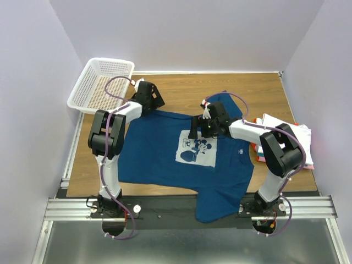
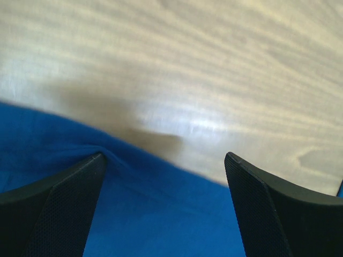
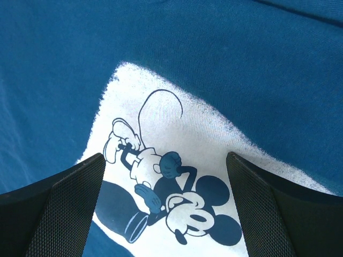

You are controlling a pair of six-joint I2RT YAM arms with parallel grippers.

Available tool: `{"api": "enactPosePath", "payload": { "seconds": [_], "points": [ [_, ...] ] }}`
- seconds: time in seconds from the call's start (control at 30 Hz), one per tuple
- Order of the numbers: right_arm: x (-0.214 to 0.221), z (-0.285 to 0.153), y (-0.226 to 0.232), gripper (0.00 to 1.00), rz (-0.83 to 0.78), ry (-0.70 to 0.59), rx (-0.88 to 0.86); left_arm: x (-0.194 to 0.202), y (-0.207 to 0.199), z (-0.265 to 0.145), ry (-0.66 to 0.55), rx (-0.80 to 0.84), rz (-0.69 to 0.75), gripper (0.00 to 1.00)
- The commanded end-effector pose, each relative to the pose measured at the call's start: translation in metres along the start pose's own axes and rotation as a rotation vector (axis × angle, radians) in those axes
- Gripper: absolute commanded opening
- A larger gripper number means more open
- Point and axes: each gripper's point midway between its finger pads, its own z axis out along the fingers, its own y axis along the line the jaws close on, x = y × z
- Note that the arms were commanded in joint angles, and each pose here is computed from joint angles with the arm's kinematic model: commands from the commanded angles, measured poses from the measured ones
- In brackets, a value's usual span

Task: Fold and stack the t-shirts
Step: Flatten the tshirt out

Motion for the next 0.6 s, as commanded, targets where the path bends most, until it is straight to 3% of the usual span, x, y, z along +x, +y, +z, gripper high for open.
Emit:
{"api": "enactPosePath", "payload": {
  "seconds": [0.0,0.3,0.57],
  "points": [
    [0.018,0.004,-0.007,1.00,-0.004,0.041,0.017,-0.019,0.001,0.009,-0.031,-0.040,-0.007,0.98],
    [-0.009,-0.010,-0.005,1.00,-0.002,-0.049,0.061,-0.053,-0.017,0.030,-0.046,-0.038,-0.008,0.98],
    [-0.066,-0.032,0.001,1.00,0.024,-0.206,0.118,-0.088,-0.027,-0.025,-0.140,-0.030,0.012,0.98]
  ]
}}
